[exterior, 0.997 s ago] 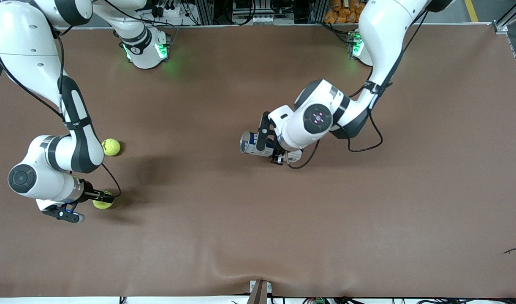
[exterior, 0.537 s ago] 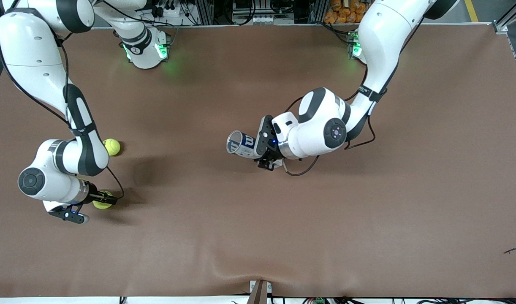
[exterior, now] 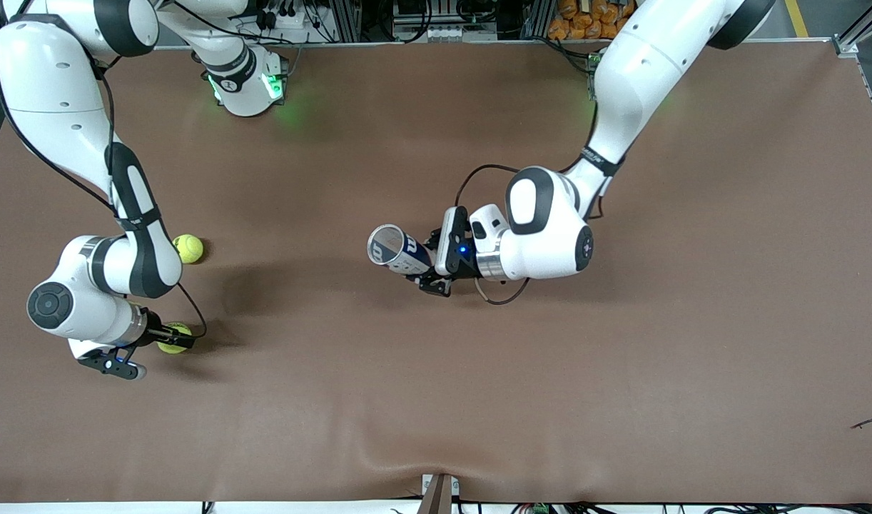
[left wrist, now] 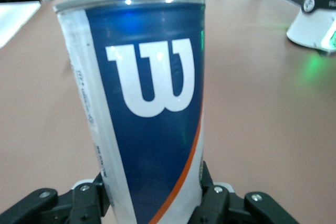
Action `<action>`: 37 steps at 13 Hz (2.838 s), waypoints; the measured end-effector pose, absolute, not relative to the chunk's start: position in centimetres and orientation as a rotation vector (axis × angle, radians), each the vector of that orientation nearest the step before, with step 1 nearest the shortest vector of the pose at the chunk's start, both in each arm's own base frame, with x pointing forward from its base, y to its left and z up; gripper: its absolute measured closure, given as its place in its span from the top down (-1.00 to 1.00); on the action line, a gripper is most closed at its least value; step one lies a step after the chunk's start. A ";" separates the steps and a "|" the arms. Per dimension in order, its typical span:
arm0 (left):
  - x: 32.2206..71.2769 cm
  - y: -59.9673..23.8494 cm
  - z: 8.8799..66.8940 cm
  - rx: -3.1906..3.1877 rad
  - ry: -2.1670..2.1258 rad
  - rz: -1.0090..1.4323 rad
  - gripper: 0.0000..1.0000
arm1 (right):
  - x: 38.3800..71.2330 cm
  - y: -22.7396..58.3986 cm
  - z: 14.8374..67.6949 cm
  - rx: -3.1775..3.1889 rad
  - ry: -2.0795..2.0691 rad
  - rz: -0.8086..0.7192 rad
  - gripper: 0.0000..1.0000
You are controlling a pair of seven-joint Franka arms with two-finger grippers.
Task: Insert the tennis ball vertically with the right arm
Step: 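Lift the upright can with the left gripper while the right gripper grasps a ball, then carry the ball with the right gripper over the can opening and release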
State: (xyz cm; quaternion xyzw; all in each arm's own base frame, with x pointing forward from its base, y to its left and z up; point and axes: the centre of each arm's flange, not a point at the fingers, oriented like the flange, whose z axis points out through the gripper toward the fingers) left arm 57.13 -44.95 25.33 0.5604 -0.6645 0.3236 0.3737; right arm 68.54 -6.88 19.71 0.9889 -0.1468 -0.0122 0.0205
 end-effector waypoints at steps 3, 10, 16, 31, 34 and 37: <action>55.7 -46.0 20.8 1.394 -1.541 0.963 0.28 | 68.5 -6.9 19.7 3.067 -0.456 -0.038 0.62; 51.2 -50.0 16.3 1.358 -1.401 1.101 0.25 | 69.2 -6.8 20.7 3.075 -0.408 -0.002 0.37; 50.6 -49.7 13.3 1.323 -1.419 1.127 0.25 | 69.6 -6.0 26.6 3.094 -0.335 -0.020 0.37; 50.6 -49.5 12.5 1.301 -1.441 1.146 0.24 | 60.8 26.6 45.6 3.104 -0.722 -0.315 0.37; 50.7 -49.4 12.5 1.298 -1.447 1.153 0.24 | 57.7 34.0 47.5 3.048 -0.919 -0.282 0.37; 50.8 -49.3 12.5 1.296 -1.450 1.156 0.24 | 54.9 38.6 47.2 2.996 -1.001 -0.291 0.37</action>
